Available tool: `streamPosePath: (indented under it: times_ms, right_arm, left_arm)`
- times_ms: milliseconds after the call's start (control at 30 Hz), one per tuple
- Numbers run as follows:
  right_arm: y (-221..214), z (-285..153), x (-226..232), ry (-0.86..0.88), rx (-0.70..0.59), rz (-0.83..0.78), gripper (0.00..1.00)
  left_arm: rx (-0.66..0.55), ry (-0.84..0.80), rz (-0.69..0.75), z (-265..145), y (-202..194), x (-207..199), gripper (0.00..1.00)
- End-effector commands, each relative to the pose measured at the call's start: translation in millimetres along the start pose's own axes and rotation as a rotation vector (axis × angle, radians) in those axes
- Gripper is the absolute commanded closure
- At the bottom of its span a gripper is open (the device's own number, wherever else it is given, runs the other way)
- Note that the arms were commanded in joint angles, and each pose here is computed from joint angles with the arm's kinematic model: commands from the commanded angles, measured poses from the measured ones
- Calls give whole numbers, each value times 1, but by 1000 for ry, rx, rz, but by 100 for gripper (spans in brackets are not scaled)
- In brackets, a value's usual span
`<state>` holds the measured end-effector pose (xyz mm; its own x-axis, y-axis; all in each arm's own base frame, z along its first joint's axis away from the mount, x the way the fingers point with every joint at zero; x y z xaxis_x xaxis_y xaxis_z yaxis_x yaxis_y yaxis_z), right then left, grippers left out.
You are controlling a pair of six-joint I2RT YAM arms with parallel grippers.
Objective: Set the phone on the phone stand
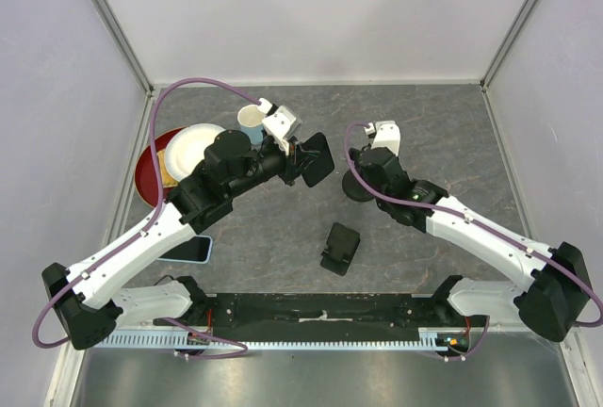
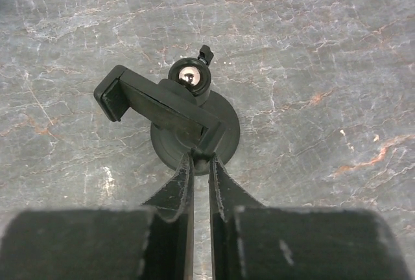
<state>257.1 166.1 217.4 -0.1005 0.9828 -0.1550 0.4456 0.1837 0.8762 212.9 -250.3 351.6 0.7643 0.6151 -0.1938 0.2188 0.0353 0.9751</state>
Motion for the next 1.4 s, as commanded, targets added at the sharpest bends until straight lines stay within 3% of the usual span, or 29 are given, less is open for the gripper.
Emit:
streamPosePath:
  times_ms: [0,33,467,967,1100,1233,1367]
  right_arm:
    - [16,2,-1,8,-75,-18,94]
    - [17,0,-1,25,-86,-22,100]
    - [21,-31,43,572,-176,-134,100]
    - [16,-27,54,642,-182,-148,100]
    - [19,-28,47,594,-187,-129,86]
    - [17,-27,15,347,-151,-27,77]
    - [8,-40,15,432,-183,-40,70]
  left_arm:
    - [-123,-54,42,-1,29,-8,98]
    - [-121,-63,46,-1,29,-9,98]
    - [-126,-345,150,-19,36,-38,98]
    - [-123,-316,188,-16,30,-23,98]
    - [-111,-312,185,-13,27,-20,98]
    - [-70,-346,174,-2,15,-21,98]
    - [-73,-368,150,4,15,-18,98]
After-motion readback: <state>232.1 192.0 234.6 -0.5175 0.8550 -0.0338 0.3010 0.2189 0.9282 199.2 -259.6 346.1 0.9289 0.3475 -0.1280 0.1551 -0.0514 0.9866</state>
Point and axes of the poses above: each gripper's point midway between its finger pads, its own z axis out along the fingers, its own x axis along the line the jaws close on, y = z × x, the point moved 6 cm from there along -z, back along the fingers, and after that the axes turned 8 degrees about -z, right-handed, at the moved point
